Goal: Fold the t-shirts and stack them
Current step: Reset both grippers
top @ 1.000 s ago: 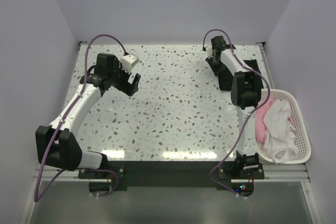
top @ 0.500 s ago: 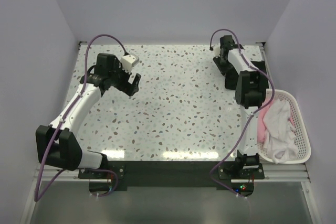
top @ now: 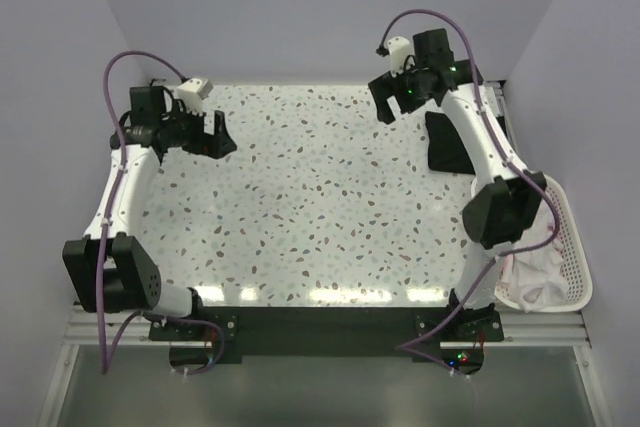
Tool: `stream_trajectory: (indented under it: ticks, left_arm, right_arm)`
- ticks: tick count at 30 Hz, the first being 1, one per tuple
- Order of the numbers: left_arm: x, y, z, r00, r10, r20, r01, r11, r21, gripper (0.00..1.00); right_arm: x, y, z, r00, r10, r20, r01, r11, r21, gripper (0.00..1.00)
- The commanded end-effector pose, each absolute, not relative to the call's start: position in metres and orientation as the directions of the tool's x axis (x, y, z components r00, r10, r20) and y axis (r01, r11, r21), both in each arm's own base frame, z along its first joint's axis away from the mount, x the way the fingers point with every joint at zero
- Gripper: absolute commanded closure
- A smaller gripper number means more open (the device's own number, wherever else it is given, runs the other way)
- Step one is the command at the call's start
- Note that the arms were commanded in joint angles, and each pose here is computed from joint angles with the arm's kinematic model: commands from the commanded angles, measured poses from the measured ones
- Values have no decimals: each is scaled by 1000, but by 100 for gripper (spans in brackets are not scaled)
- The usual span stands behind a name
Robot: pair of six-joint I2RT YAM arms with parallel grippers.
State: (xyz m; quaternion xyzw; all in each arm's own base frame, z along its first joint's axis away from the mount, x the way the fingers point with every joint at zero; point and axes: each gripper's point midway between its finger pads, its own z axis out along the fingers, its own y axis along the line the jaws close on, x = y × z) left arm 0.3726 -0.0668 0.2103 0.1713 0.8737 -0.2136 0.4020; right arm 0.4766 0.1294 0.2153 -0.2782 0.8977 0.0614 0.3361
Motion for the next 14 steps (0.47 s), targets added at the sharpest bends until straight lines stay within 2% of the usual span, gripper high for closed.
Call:
stream_trajectory:
  ticks: [1,3,4,5,8,14]
  left_arm:
    - [363,-54,232,-595,88,-799,454,857,-244,0]
    - [352,-44,217,-616,116,-779,432,877,-211,0]
    - [345,-43,217,-608,125,-784,433,880,-195,0]
    - [340,-43,213,-605,132,-785,433,882,-185,0]
    - [320,-40,200,-597,147,-789,425,892,-156,0]
    - [299,-43,203,-584,118,-803,401,902,-160,0]
  right_arm:
    - [412,134,268,-618,-375,-691,-550,835,38,1]
    - [381,126,246,-653,-404,-641,-561,826,50,1]
    - [361,121,258,-631,-409,-659,-567,823,32,2]
    - [340,115,233,-671,-429,-604,-569,821,50,1]
    - [294,102,223,-669,-453,-590,-581,813,35,1]
    - [239,77,225,-663,-473,-581,-565,824,-26,1]
